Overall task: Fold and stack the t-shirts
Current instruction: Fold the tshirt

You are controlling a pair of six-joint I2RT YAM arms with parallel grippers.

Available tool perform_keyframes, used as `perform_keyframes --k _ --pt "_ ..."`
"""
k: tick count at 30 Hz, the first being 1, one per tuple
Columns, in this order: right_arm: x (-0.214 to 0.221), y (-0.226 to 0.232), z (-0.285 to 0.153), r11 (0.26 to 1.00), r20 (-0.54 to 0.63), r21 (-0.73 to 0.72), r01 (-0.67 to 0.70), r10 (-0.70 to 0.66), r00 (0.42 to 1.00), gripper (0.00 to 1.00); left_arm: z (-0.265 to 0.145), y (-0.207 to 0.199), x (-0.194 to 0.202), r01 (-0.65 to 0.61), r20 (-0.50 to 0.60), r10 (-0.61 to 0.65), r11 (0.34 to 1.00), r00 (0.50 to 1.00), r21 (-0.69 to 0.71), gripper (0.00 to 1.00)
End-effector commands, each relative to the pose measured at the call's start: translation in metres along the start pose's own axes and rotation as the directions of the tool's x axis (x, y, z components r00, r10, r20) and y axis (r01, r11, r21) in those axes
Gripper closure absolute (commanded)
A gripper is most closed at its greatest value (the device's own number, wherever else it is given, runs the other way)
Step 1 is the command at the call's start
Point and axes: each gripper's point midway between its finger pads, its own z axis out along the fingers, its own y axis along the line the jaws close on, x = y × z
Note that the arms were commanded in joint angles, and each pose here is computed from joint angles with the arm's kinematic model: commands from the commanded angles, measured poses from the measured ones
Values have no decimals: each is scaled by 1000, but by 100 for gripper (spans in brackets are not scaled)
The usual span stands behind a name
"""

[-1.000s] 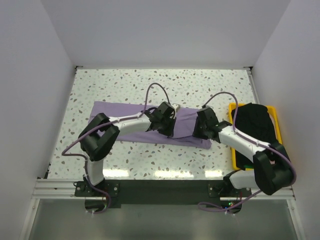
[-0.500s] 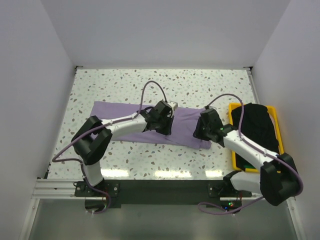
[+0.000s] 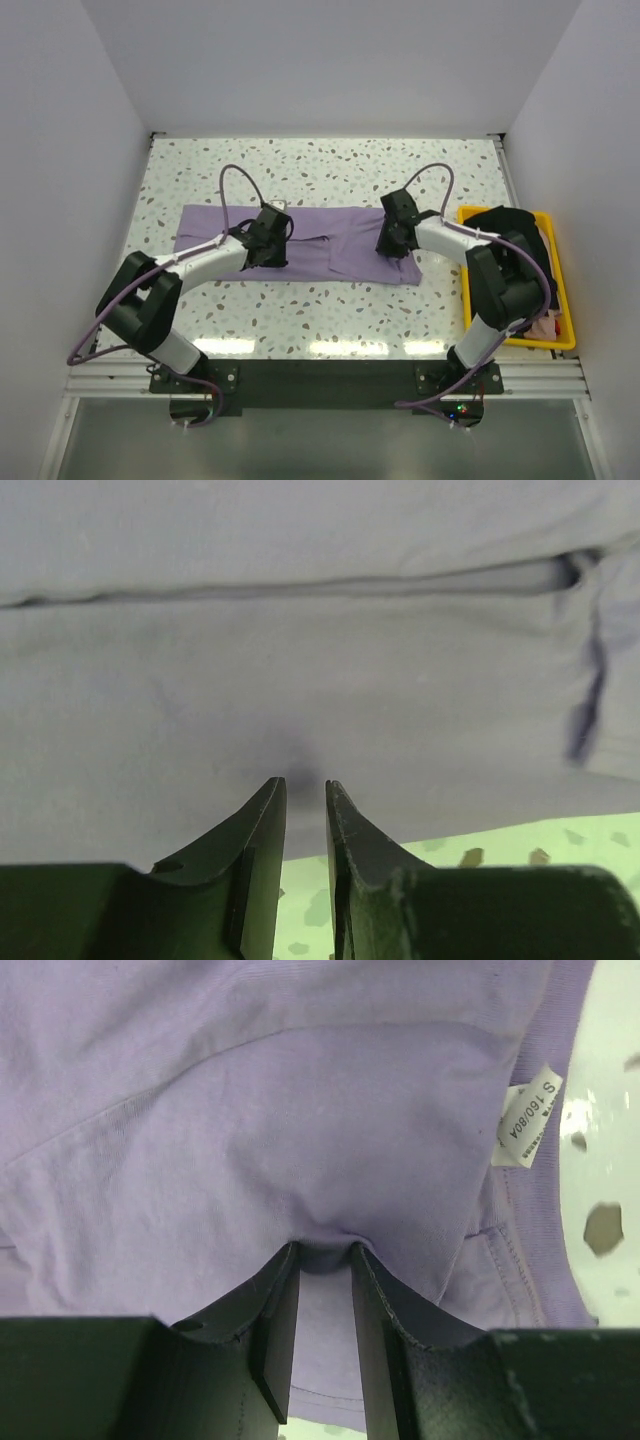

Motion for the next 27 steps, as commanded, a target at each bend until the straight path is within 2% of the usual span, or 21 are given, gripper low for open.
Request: perform_keyframes --k 1,6,12,14,16,17,19,20,23,24,27 --pt "-23 -1 15 999 30 33 -7 6 1000 68 11 20 -1 45 37 -41 993 998 -109 72" --pt "-44 -4 31 998 13 63 7 -8 1000 68 20 25 3 58 25 -55 988 998 -143 73" --pt "-82 7 51 995 6 89 39 -39 999 67 26 13 15 72 -10 -73 994 997 -79 73" --pt "-103 12 52 993 29 102 53 -56 998 67 27 4 24 75 -30 -76 996 997 -47 73" --pt "-106 7 65 988 -2 135 78 -79 997 66 28 -4 31 75 -51 -76 997 996 -21 74" --pt "-123 16 64 989 30 123 79 -83 996 66 28 -14 36 71 -58 -71 997 996 -3 74" --pt "-126 12 76 983 4 152 104 -106 994 66 26 -30 38 71 -64 -68 997 996 39 74" --pt "-142 18 74 983 30 149 104 -109 994 66 24 -40 38 72 -63 -68 996 996 59 74" --pt "-149 22 77 983 19 140 116 -120 993 66 10 -46 14 74 -15 -73 995 997 66 72" --pt "-153 25 77 984 31 131 122 -127 991 65 3 -44 -7 73 39 -74 996 996 43 69" --pt "-160 26 78 980 46 130 150 -157 987 61 -12 -16 -32 59 85 -55 997 995 -40 67"
